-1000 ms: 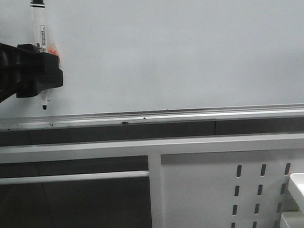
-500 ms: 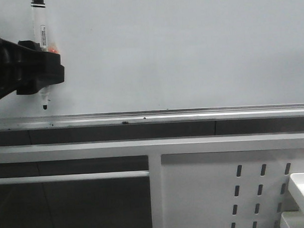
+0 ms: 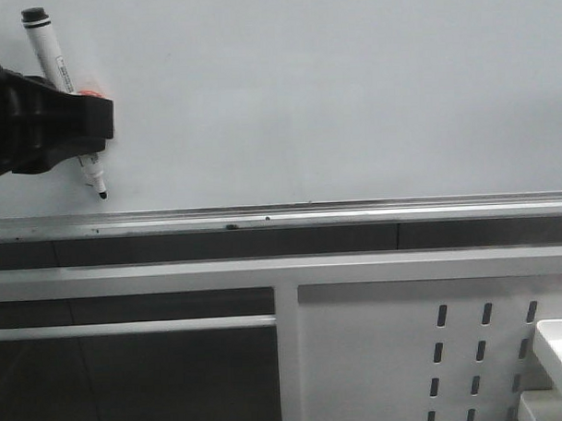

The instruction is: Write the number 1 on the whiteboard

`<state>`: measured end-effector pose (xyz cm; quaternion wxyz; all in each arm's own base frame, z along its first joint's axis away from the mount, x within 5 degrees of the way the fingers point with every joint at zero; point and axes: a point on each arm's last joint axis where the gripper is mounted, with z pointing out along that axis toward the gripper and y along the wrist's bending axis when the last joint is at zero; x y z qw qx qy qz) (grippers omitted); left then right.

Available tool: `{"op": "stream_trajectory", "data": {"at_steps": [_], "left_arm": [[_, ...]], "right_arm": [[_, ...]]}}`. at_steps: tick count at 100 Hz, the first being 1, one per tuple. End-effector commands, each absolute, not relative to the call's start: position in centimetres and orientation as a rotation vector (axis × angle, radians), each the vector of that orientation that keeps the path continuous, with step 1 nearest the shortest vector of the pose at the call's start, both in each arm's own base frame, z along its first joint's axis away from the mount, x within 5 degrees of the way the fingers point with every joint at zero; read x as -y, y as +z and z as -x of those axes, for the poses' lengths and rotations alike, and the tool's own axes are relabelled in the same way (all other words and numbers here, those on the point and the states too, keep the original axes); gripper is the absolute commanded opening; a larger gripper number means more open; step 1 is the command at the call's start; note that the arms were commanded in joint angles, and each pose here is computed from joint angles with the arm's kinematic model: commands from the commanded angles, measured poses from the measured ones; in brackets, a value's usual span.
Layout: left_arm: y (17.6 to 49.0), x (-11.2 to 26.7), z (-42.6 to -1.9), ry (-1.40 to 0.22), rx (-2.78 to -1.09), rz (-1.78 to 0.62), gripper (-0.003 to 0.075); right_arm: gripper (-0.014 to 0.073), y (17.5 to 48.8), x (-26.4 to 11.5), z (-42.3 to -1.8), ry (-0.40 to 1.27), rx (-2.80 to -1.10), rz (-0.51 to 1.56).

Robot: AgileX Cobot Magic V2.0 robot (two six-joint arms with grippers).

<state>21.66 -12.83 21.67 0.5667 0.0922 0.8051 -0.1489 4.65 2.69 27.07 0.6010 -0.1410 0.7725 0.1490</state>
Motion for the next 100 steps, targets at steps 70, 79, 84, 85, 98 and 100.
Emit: {"op": "stream_trajectory", "data": {"at_steps": [70, 79, 84, 85, 98, 100], "left_arm": [[30.0, 16.3, -15.7, -0.222, -1.575, -1.143, -0.002], [31.1, 16.7, -15.1, -0.17, -1.556, -1.233, -0.002], [31.7, 16.7, -14.8, -0.151, -1.553, -1.262, -0.002], [31.8, 16.8, -14.8, -0.145, -1.555, -1.268, -0.002], [33.0, 17.1, -14.2, -0.119, -1.531, -1.315, -0.002], [33.2, 17.2, -14.1, -0.113, -1.522, -1.323, -0.002]], "right_arm": [[0.0328, 36.1, -6.8, -7.6, 0.517, -1.69, 0.806], [0.0328, 37.2, -7.7, -9.5, 0.518, -1.696, 0.892], [0.0328, 37.9, -8.2, -10.3, 0.531, -1.69, 0.907], [0.0328, 37.9, -8.3, -10.5, 0.535, -1.694, 0.91], [0.0328, 38.7, -10.2, -11.6, 0.577, -1.658, 1.002], [0.0328, 38.6, -10.6, -11.7, 0.577, -1.654, 1.029]]}}
